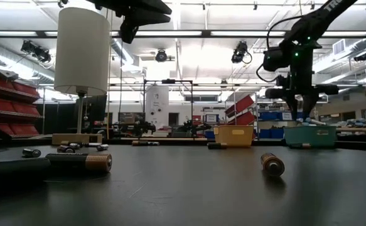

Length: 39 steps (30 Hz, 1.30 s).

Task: Sort batteries
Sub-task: Put the black battery into the yellow bin

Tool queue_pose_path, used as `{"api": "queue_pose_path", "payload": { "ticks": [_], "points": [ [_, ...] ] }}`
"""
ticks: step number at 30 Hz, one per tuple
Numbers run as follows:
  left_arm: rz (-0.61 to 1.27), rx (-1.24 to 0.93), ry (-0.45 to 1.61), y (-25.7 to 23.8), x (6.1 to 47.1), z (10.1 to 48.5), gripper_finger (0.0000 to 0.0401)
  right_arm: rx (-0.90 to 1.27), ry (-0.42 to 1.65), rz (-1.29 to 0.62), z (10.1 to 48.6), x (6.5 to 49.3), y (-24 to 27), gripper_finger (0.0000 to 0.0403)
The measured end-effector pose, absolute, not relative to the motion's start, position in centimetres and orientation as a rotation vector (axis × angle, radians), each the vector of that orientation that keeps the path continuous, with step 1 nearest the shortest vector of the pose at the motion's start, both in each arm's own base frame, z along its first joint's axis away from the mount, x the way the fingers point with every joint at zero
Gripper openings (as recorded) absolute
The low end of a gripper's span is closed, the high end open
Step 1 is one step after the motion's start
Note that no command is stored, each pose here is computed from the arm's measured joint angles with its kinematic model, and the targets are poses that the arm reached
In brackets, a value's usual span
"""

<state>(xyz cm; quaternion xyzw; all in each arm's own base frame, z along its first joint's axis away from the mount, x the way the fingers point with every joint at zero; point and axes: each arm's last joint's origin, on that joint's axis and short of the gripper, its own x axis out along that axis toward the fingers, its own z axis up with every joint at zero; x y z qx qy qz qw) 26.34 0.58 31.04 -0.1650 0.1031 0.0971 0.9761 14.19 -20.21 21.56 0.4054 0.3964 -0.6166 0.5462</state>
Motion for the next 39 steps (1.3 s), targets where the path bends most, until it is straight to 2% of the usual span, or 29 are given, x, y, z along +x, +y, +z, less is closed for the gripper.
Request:
{"api": "queue_pose_path", "payload": {
  "ticks": [4, 13, 20, 27, 31, 39],
  "points": [
    [0.207, -0.327, 0.206, 0.6, 26.3, 31.0, 0.0097, 0.902, 0.915, -1.394, 23.1, 14.4, -19.8, 0.0141],
    [0.277, -0.344, 0.191, 0.9, 26.3, 31.0, 0.0097, 0.788, 0.839, -1.087, 26.3, 16.7, -16.8, 0.0139],
    [0.433, -0.422, 0.144, 1.7, 26.1, 31.1, 0.0097, 0.647, 0.818, -0.861, 27.0, 20.1, -13.6, 0.0135],
    [0.609, -0.677, 0.065, 2.2, 26.0, 30.6, 0.0097, 0.527, 0.834, -0.75, 25.7, 21.3, -12.1, 0.0132],
    [0.657, -0.822, 0.066, 2.6, 25.8, 30.0, 0.0097, 0.552, 0.742, -0.633, 24.1, 21.8, -12.3, 0.0132],
    [0.67, -0.83, 0.099, 2.6, 25.7, 29.7, 0.0097, 0.542, 0.79, -0.524, 21.9, 22.1, -10.4, 0.0136]
  ]
}}
